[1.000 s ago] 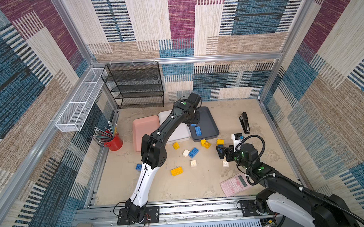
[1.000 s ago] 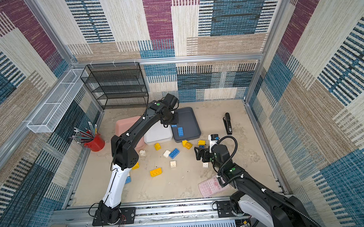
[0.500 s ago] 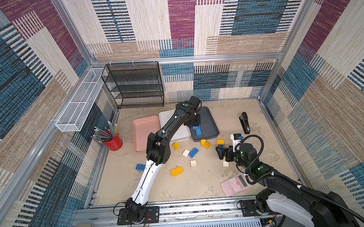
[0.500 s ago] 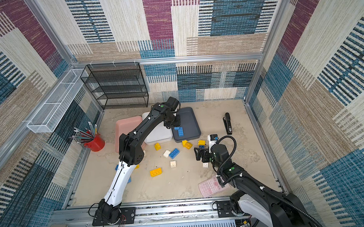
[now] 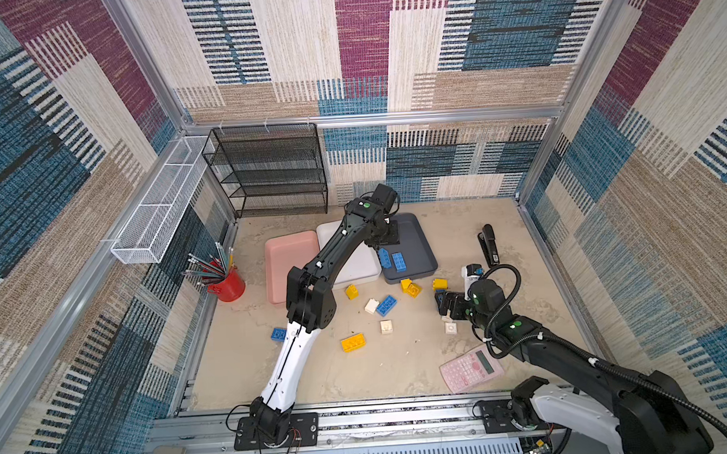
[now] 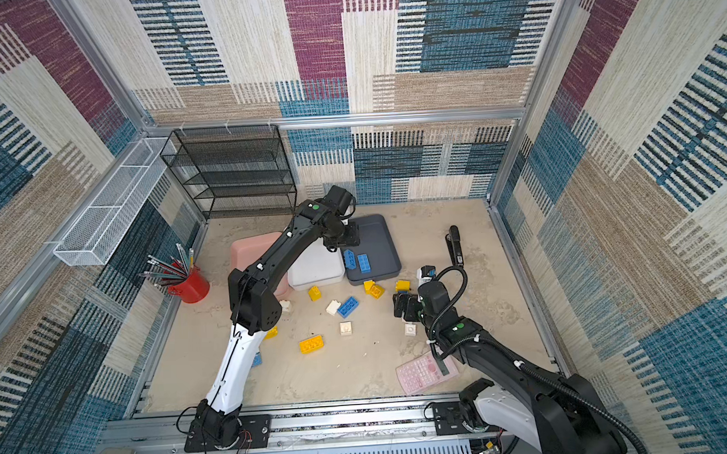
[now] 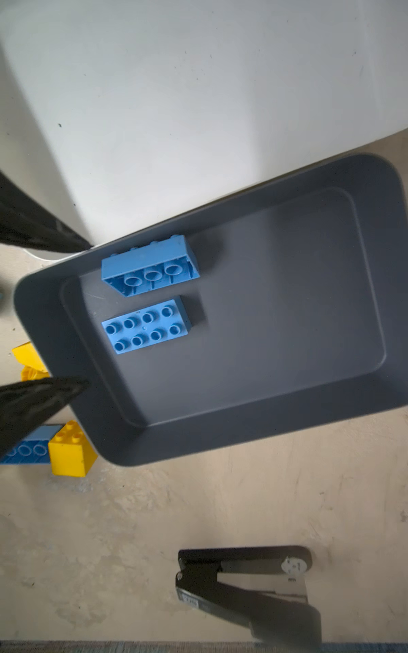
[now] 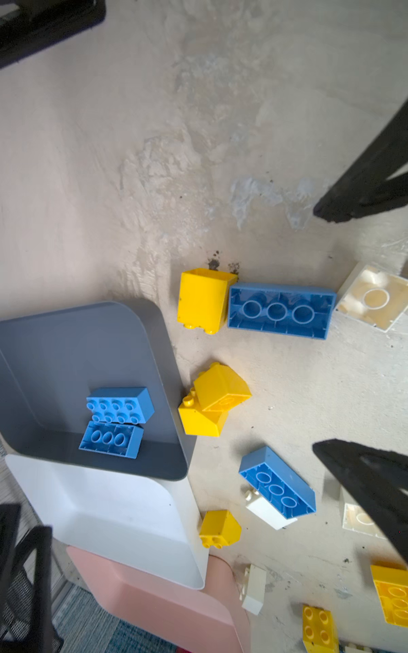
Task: Sort the legos into containers by color
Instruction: 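Grasp a blue brick with the right gripper while the left arm withdraws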
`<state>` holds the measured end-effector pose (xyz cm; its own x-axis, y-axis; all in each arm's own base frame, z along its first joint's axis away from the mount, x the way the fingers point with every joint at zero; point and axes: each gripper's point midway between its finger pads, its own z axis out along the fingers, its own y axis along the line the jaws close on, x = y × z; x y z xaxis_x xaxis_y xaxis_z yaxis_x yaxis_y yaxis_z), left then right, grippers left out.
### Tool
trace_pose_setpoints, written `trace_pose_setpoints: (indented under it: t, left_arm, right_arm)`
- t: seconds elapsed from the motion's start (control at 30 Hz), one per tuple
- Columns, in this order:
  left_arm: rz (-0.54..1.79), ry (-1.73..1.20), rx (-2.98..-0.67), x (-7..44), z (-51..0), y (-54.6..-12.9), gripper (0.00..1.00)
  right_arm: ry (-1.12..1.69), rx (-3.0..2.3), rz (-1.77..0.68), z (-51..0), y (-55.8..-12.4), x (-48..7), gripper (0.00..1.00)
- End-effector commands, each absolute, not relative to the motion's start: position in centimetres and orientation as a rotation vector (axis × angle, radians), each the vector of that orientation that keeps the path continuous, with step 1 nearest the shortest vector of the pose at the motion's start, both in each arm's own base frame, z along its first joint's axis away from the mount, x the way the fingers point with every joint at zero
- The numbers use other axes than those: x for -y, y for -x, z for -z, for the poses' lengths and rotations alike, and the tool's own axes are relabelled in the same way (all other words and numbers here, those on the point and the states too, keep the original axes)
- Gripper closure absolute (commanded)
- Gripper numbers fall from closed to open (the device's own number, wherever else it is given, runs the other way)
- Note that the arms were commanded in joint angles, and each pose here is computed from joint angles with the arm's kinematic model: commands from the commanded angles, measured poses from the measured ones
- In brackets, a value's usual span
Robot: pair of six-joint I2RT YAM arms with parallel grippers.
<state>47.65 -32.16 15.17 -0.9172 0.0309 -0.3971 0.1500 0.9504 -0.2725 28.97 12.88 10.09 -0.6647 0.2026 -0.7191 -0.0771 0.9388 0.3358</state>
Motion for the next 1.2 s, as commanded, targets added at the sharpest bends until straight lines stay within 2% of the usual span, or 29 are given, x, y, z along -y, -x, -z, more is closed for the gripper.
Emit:
trace_pose_setpoints:
  t: [0.0, 0.47, 0.7, 0.97, 1.17]
  left_arm:
    - [0.441, -0.143, -2.697, 31.9, -16.8, -46.7, 0.43]
    - [0.493, -0.17, -2.586, 27.7, -22.3, -39.9, 0.43]
    - [0.521, -0.174, -2.567, 24.8, -22.7, -35.0, 0.44]
    - [0.407, -0.171, -2.5, 20.0, -22.0, -31.1, 0.43]
    - [0.379, -0.186, -2.505, 18.0, -20.6, -28.5, 0.43]
  right_arm:
    - [-0.129, -2.293, -0.387, -9.9, -28.8, -12.2, 0.05]
    - [-0.063, -2.383, -0.23, -10.3, -30.4, -12.2, 0.17]
    - [-0.036, -2.438, -0.194, -9.4, -31.4, -13.0, 0.19]
    - [0.004, -2.522, -0.165, -7.0, -32.0, -13.9, 0.18]
    - [0.04, -2.595, -0.156, -5.0, -32.1, -14.6, 0.27]
